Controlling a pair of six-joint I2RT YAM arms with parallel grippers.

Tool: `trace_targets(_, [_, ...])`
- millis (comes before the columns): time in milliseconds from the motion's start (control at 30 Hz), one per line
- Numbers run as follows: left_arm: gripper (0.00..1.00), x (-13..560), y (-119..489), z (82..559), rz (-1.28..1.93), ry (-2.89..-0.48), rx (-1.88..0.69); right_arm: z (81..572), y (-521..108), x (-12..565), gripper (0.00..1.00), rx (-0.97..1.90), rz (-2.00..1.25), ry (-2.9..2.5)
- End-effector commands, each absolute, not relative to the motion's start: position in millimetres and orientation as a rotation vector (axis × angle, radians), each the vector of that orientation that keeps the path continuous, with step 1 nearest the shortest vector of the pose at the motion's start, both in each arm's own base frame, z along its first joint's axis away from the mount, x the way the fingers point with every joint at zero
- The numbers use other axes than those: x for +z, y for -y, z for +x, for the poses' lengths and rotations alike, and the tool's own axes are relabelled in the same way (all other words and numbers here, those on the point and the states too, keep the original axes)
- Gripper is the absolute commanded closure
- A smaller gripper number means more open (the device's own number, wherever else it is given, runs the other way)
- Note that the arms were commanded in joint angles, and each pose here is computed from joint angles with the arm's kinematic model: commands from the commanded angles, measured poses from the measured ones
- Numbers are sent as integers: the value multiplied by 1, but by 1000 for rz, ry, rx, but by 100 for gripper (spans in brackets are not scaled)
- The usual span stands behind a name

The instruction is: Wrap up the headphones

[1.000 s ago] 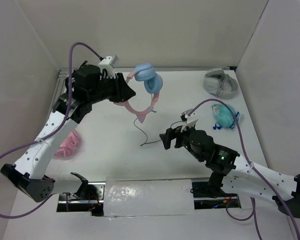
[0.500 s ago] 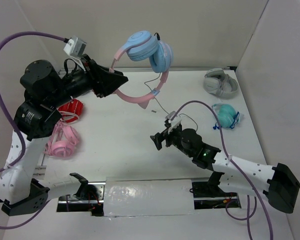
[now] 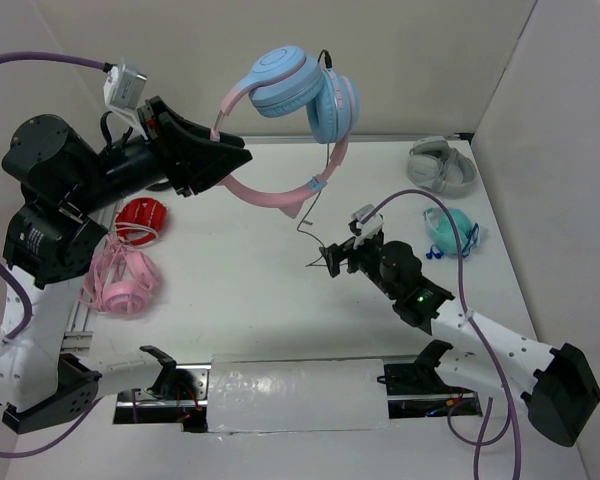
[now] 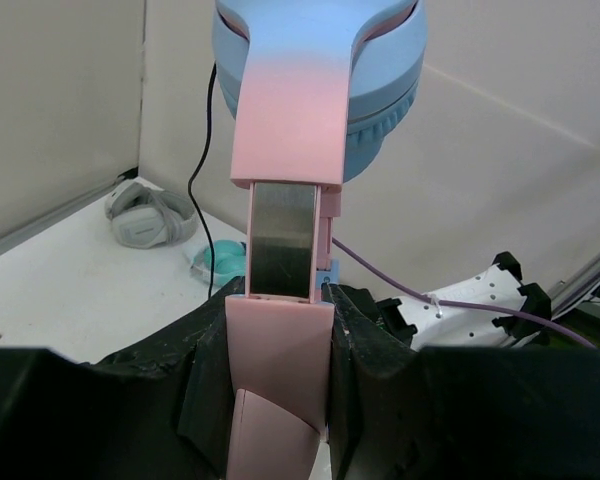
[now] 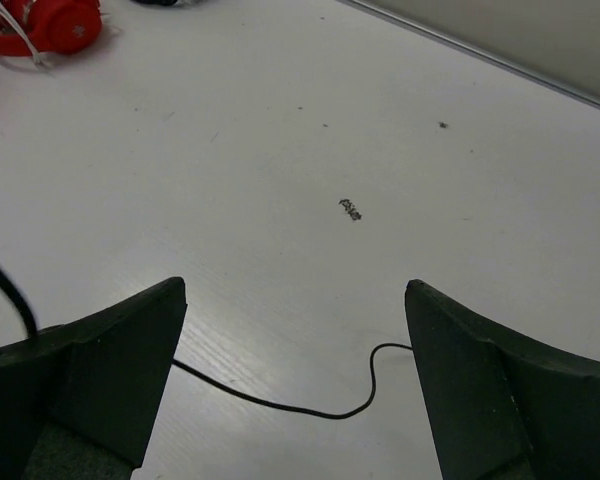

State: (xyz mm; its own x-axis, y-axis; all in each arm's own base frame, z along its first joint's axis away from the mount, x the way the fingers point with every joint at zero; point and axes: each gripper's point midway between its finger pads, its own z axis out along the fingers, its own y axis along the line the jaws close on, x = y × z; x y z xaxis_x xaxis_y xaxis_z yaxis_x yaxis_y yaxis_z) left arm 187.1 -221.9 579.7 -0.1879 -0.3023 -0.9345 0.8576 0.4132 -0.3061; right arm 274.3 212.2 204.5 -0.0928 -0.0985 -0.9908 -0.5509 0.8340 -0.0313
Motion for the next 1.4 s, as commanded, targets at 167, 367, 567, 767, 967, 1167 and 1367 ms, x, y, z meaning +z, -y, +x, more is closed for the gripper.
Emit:
trace_targets(167, [100,638,214,149,620,-1168,-1184,268,-228,171,6,477,-696,-1709])
trace_targets(367, [100,647,207,140,623,-1131,-1156,269,-215,167,7,466,-593,-1722])
trace_targets(567, [100,632,207,145,607,-1168,-1141,261,-204,174,6,478,-537,-1701])
trace_targets(767, [100,620,209,156,591,-1209,-1124,248,-208,165,6,525,-601,-1724])
trace_targets(967, [100,620,211,164,588,-1226,-1105,241,-219,149,6,563,-679,-1759])
trace_targets(1167, [100,621,210,177,565,-1230,-1062,234,-215,151,3,560,-661,-1768])
trace_targets(1367, [100,624,212,184,557,-1221,-1049,229,-219,143,0,549,-688,-1794])
